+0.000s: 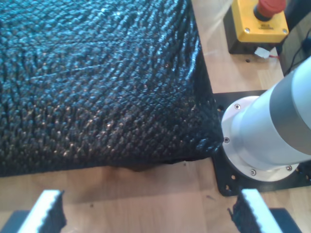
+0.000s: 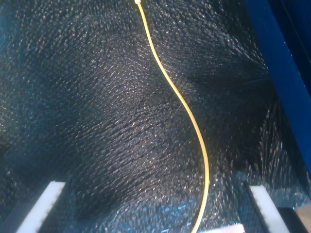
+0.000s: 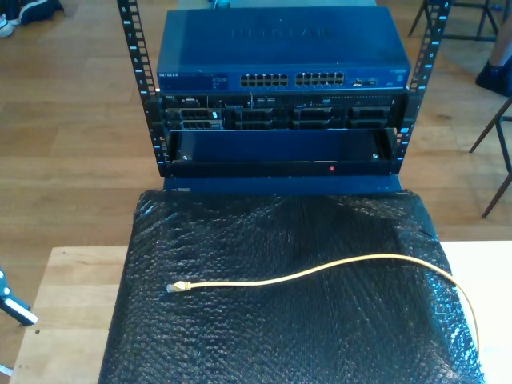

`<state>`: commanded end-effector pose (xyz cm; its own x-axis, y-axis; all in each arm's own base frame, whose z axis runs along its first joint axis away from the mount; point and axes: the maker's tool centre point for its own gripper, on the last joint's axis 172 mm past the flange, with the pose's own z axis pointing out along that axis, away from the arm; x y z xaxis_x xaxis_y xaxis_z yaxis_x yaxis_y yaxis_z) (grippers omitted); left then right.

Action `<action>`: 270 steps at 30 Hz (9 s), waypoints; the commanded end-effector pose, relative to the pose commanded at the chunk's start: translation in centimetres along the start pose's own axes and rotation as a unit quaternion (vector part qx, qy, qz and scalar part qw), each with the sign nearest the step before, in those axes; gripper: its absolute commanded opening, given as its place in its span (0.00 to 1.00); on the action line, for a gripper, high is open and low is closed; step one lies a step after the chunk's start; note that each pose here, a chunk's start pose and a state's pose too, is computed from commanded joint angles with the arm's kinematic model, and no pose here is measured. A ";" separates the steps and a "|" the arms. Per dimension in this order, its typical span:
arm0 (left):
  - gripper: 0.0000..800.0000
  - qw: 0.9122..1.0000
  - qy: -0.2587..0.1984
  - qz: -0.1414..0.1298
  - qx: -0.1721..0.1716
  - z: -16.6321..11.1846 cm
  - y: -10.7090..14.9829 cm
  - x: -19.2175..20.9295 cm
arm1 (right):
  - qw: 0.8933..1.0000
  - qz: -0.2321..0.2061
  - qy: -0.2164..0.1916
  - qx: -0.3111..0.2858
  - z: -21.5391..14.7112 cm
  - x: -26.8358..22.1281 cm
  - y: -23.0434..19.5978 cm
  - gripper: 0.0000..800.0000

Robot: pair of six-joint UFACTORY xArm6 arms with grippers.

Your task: Grab the cable and plug it in

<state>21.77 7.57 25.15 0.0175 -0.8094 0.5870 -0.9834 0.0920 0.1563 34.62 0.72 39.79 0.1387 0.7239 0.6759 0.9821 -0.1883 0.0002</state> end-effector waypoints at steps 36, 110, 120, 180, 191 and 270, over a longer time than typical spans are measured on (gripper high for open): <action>1.00 0.999 0.023 -0.040 -0.010 1.2 -2.2 1.9 | 0.996 -0.070 -0.029 0.043 14.7 10.3 0.3 0.98; 1.00 0.994 0.032 -0.104 -0.016 6.1 -3.3 -1.2 | 0.926 -0.147 -0.344 0.050 48.2 10.6 -2.9 0.96; 1.00 0.993 0.029 -0.115 -0.012 6.1 -3.6 -1.7 | 0.913 -0.155 -0.375 0.040 49.3 9.0 -3.3 0.94; 1.00 0.993 0.030 -0.113 -0.013 6.2 -3.6 -1.5 | 0.904 -0.160 -0.396 0.004 49.5 8.8 -2.8 0.46; 1.00 0.993 0.030 -0.113 -0.013 6.2 -3.6 -1.5 | 0.905 -0.163 -0.392 0.003 49.7 9.2 -3.0 0.46; 1.00 0.991 0.088 -0.097 -0.028 7.1 -7.7 8.3 | 0.952 -0.072 -0.296 0.037 29.4 7.5 -3.3 0.00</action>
<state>28.19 -4.02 23.19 0.2417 -0.7012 0.6708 -0.9470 -0.0197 0.3207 36.19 26.28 23.16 0.0271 0.9898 0.1398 0.9996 -0.0265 -0.0057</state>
